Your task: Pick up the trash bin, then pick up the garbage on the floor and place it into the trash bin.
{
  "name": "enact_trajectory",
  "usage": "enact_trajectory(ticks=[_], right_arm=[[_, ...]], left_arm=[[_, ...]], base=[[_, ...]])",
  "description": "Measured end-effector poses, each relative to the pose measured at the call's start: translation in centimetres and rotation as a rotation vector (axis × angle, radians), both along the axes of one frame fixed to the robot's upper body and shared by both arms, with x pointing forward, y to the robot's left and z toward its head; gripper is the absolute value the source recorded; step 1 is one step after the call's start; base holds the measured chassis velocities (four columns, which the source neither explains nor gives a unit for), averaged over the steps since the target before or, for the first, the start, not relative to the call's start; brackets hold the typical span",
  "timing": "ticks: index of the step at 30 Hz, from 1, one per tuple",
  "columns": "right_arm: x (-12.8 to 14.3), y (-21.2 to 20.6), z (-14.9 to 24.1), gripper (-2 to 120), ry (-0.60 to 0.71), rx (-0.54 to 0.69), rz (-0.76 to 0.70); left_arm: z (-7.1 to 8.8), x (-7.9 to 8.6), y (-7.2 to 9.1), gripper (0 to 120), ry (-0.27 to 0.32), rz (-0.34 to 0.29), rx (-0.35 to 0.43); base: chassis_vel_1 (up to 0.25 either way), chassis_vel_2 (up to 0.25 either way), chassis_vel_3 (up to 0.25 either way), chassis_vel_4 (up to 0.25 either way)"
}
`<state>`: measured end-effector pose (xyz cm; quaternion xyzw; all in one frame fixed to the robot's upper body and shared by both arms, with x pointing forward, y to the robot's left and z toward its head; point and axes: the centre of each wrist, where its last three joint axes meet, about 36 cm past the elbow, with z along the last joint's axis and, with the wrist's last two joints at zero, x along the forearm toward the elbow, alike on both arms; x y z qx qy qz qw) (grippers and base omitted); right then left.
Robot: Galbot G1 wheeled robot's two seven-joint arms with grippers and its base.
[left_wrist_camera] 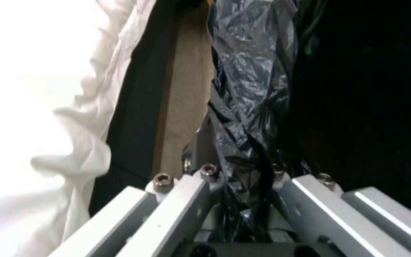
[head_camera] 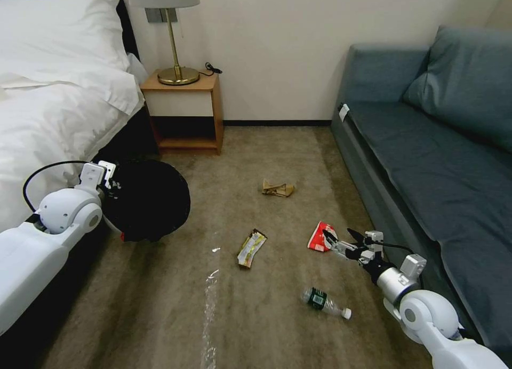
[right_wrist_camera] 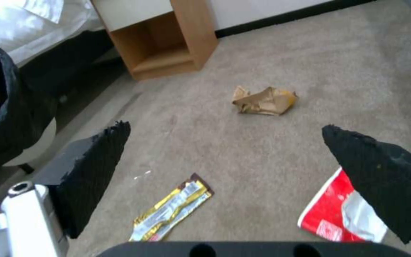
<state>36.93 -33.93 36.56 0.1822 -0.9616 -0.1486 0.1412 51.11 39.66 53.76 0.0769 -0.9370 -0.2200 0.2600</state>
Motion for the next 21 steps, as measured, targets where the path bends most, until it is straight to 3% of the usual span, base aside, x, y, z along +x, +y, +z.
enact_trajectory(ticks=[7, 13, 21], right_arm=[[-0.2, 0.7, -0.4, 100, 0.007, -0.007, 0.012], [-0.1, 1.3, -0.3, 100, 0.035, -0.026, 0.035], [0.4, 0.3, 1.1, 100, 0.171, -0.171, 0.166]], left_arm=[[-0.1, -0.6, 0.6, 1, -0.006, 0.003, -0.002], [0.1, -1.2, 1.4, 1, -0.015, 0.011, 0.000], [0.1, -3.0, 3.4, 1, -0.016, 0.007, 0.038]], base=[[-0.138, 0.138, 0.132, -0.131], [-0.029, 0.034, 0.028, -0.045], [0.000, 0.000, 0.000, 0.000]])
